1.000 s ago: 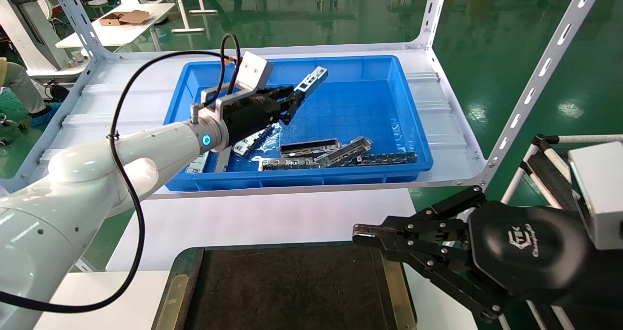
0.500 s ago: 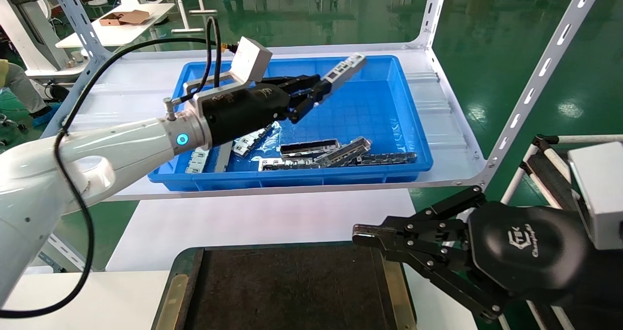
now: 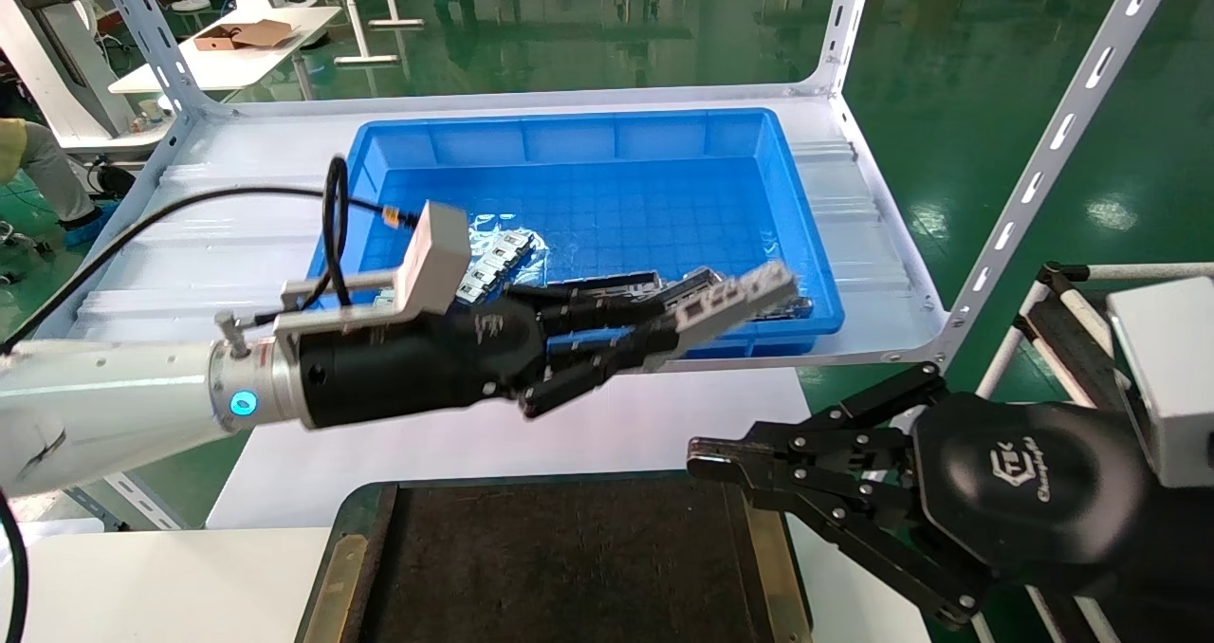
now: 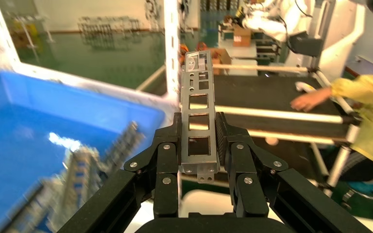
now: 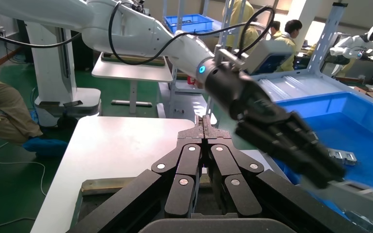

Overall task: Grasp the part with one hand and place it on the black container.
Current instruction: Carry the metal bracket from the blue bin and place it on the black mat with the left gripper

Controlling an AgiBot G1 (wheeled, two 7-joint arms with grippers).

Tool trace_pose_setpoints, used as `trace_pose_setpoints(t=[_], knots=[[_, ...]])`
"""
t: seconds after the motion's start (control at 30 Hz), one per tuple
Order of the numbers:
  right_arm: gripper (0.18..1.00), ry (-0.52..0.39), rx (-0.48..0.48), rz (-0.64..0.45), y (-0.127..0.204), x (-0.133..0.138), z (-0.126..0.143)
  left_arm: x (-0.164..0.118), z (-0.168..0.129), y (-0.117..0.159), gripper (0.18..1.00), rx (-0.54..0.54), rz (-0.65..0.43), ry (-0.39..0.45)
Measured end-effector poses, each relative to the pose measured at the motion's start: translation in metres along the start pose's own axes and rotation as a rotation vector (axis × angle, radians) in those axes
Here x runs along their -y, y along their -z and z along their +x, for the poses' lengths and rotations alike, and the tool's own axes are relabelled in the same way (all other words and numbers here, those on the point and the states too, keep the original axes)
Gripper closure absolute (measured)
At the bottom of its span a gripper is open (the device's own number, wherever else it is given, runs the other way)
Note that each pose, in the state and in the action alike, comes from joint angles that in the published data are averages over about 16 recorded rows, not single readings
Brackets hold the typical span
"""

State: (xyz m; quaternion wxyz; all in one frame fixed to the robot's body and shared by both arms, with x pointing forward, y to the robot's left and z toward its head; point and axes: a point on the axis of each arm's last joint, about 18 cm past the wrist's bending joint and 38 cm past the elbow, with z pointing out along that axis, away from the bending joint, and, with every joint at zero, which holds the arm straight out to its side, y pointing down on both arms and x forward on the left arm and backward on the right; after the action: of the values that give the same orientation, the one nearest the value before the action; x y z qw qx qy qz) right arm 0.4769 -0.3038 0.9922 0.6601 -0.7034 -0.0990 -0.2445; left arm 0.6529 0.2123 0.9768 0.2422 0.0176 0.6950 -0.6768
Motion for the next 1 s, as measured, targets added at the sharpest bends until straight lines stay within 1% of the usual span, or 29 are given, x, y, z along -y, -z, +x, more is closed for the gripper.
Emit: trace_pose_setpoints(t=[0.27,0.53,0.77,1.0], knots=[[0.988,0.000,0.000,0.000,0.000,0.000,0.000,-0.045,0.029,0.018,0.863,-0.050,-0.036,0.086],[0.988,0.000,0.000,0.000,0.000,0.000,0.000,-0.100,0.063,0.025,0.863,-0.038,-0.077,0.197],[0.988,0.000,0.000,0.000,0.000,0.000,0.000,-0.148,0.091,0.020,0.863,0.041,-0.134,0.296],[0.988,0.000,0.000,0.000,0.000,0.000,0.000,-0.188,0.112,0.007,0.863,0.187,-0.188,0.383]])
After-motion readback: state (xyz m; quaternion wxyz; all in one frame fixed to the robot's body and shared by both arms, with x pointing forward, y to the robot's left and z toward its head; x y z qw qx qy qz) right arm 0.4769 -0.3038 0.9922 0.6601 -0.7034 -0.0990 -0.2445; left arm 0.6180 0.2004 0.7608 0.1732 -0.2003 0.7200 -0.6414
